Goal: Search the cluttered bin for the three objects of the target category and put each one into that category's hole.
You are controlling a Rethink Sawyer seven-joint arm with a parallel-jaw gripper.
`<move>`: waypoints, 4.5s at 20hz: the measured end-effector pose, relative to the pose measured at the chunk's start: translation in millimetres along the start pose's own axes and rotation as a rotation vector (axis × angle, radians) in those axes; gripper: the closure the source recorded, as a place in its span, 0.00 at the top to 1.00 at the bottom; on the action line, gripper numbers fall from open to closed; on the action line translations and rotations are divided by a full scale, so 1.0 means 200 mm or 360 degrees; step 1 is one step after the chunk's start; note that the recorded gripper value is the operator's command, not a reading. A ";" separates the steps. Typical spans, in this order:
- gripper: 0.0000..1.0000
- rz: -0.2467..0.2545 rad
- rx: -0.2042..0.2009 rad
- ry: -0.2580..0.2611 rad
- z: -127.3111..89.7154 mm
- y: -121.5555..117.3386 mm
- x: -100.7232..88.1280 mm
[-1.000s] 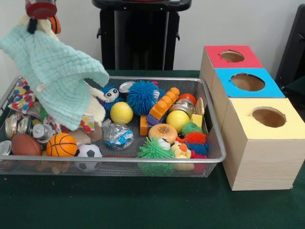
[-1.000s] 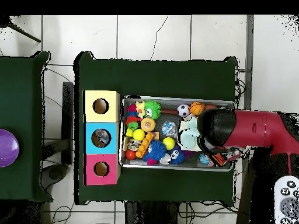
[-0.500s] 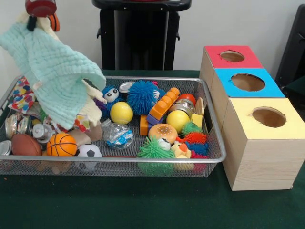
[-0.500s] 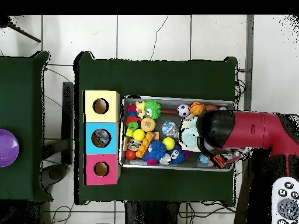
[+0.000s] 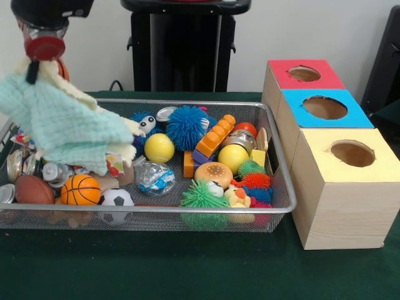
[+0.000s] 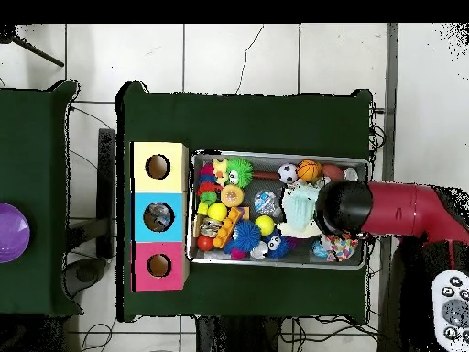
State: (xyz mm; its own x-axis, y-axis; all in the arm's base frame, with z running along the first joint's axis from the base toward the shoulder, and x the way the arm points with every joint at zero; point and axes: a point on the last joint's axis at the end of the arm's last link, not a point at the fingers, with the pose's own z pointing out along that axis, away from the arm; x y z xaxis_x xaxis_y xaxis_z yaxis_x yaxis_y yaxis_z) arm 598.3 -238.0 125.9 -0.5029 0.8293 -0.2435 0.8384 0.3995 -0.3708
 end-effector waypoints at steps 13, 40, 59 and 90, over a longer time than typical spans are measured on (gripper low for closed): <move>0.00 0.0005 -0.0212 0.0081 0.36 0.08 0.12; 1.00 0.0033 -0.0277 0.0173 0.33 0.13 0.18; 1.00 0.0051 -0.0362 -0.0038 -0.08 0.19 -0.01; 1.00 0.0123 -0.0656 0.0385 -0.34 0.48 0.01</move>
State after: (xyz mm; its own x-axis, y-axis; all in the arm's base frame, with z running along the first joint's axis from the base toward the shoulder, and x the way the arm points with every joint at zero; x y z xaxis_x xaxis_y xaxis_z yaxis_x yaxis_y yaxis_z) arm 693.0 -171.5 151.0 -0.4133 0.9103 -0.0228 0.9095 0.4139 0.0381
